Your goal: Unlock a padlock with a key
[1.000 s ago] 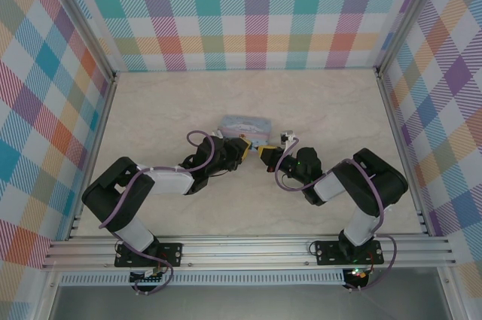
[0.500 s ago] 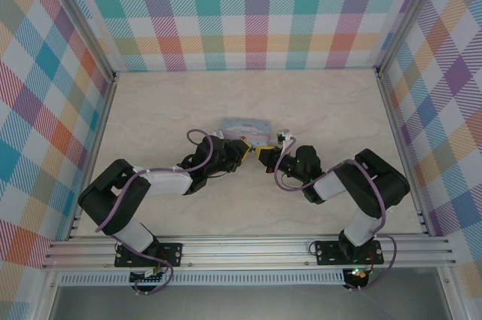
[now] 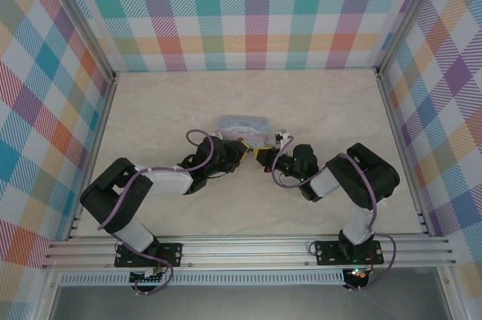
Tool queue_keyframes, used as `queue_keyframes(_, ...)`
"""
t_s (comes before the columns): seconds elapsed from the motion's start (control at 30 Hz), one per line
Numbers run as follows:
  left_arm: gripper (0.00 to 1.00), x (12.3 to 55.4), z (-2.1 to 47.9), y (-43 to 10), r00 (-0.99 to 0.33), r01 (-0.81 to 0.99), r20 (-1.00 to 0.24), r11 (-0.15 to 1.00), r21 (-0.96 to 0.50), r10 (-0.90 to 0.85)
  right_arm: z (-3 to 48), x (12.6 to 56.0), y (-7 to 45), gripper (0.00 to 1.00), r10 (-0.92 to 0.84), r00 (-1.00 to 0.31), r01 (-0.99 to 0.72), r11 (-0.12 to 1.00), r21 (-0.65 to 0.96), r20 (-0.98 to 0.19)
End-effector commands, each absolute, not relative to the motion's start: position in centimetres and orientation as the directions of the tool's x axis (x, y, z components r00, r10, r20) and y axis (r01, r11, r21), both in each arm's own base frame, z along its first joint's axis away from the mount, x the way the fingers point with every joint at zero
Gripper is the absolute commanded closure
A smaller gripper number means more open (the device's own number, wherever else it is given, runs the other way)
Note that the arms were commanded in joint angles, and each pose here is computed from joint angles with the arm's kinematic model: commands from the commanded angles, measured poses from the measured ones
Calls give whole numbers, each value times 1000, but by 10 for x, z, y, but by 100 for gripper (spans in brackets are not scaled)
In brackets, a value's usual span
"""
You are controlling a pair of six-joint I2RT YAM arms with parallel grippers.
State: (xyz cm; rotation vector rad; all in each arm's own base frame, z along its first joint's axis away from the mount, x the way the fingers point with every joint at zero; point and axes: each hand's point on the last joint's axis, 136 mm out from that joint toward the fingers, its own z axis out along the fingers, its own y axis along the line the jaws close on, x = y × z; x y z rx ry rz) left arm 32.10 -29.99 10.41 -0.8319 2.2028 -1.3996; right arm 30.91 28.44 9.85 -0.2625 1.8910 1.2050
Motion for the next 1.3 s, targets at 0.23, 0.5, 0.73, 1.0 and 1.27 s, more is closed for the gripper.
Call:
queue_keyframes(0.23,100,315,93,-329,-812,-234,6,315,-920,-584,90,303,291,99,325,-703,-465,462,755,-632)
queue_keyframes(0.5,80,316,89,-323,-804,-222,-30,346,-912,-594,65,293,283,99,377,-756,-335,479,811,-535)
queue_keyframes(0.73,42,307,83,-298,-770,-251,-47,369,-895,-637,51,284,281,99,402,-775,-261,499,826,-487)
queue_keyframes(1.0,21,290,91,-260,-721,-267,-85,389,-882,-688,44,272,285,100,431,-794,-183,504,844,-429)
queue_keyframes(1.27,35,281,97,-259,-732,-245,-60,345,-906,-679,49,267,289,99,496,-792,-96,473,876,-355)
